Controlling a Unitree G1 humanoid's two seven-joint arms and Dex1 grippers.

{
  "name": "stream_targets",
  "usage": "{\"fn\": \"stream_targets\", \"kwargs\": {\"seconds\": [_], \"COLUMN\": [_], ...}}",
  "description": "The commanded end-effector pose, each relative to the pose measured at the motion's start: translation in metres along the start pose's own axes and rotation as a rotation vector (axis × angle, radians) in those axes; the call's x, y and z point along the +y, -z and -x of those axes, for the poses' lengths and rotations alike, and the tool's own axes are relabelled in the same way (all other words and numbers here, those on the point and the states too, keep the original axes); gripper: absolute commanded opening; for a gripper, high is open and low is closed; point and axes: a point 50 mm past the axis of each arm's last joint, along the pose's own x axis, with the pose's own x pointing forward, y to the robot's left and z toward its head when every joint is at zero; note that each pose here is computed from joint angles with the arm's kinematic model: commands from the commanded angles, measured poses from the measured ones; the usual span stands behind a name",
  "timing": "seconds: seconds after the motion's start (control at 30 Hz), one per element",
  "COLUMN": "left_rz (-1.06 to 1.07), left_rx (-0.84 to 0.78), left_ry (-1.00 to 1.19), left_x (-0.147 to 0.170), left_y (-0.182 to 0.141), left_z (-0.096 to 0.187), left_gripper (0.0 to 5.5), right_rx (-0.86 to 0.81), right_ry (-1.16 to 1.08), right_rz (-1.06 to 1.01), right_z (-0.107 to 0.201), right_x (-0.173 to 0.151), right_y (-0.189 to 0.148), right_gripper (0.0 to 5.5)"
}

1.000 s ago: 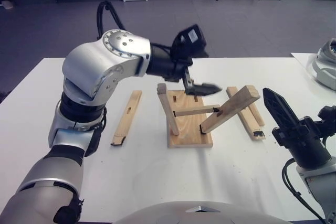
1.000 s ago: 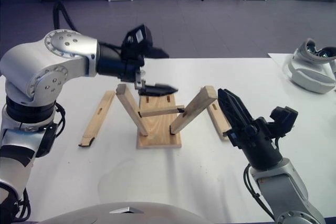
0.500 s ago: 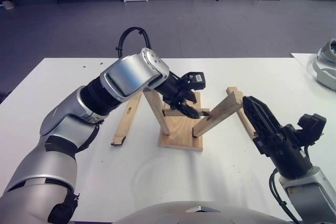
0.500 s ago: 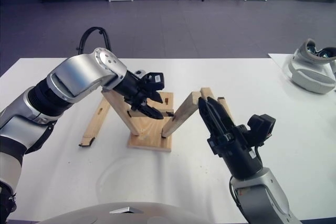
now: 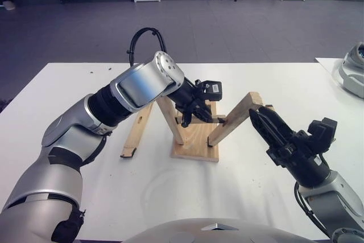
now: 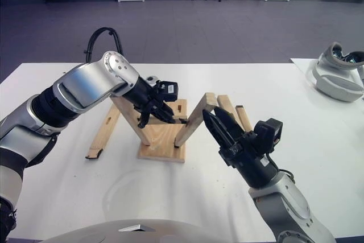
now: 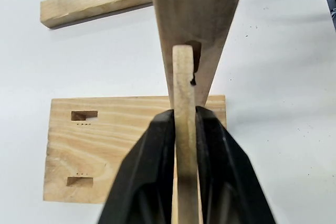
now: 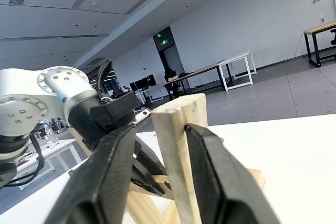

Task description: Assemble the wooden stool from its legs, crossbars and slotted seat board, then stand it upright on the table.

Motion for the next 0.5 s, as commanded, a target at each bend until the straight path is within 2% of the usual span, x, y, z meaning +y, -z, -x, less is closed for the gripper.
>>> {"fn": "stream_targets", "kwargs": {"seconds": [0.03, 0.5], "left_rz": [-0.002, 0.021], "left_rx": [0.015, 0.078], "left_ry": [0.030, 0.059], "left_x": [-0.004, -0.010], "left_y": [0.006, 0.031], "left_z": [-0.006, -0.029], "left_gripper": [0.41, 0.41], "right_rx": [0.016, -0.002], "right_ry": [0.000, -0.031], "right_rz": [0.016, 0.006], "right_z": [-0.004, 0.000], "right_x": [-0.002, 0.001], "right_y": [0.001, -0.004], "right_gripper": [1.74, 1.74]}}
